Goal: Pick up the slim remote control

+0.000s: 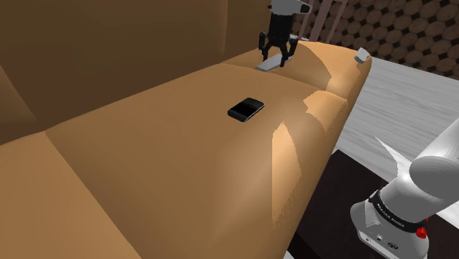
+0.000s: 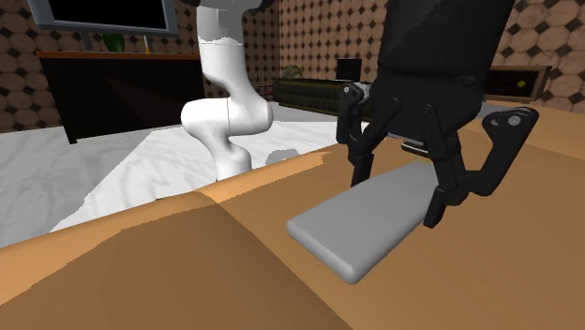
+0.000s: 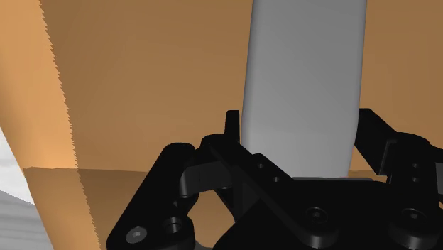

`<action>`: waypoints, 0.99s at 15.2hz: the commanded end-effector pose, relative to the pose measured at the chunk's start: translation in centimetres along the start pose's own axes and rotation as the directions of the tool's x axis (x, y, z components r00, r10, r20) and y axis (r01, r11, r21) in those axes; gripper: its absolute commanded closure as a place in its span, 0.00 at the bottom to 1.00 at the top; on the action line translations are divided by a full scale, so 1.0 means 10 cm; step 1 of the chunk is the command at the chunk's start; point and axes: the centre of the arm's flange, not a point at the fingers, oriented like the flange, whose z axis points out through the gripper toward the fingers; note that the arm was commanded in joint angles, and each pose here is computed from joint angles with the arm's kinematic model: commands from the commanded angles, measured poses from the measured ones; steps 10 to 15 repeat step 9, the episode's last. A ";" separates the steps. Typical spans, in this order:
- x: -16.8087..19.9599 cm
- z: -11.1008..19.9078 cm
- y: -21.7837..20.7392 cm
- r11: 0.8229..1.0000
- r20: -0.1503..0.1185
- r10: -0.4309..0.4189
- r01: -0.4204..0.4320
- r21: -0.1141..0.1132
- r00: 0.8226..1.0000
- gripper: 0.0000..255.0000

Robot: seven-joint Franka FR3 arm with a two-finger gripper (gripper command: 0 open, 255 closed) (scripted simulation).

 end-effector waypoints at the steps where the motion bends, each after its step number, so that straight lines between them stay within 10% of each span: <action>1: 0.01 -0.10 0.00 1.000 0.000 0.000 0.000 0.000 1.000 1.00; 15: 0.01 -0.42 0.03 1.000 0.000 0.000 0.000 0.000 1.000 1.00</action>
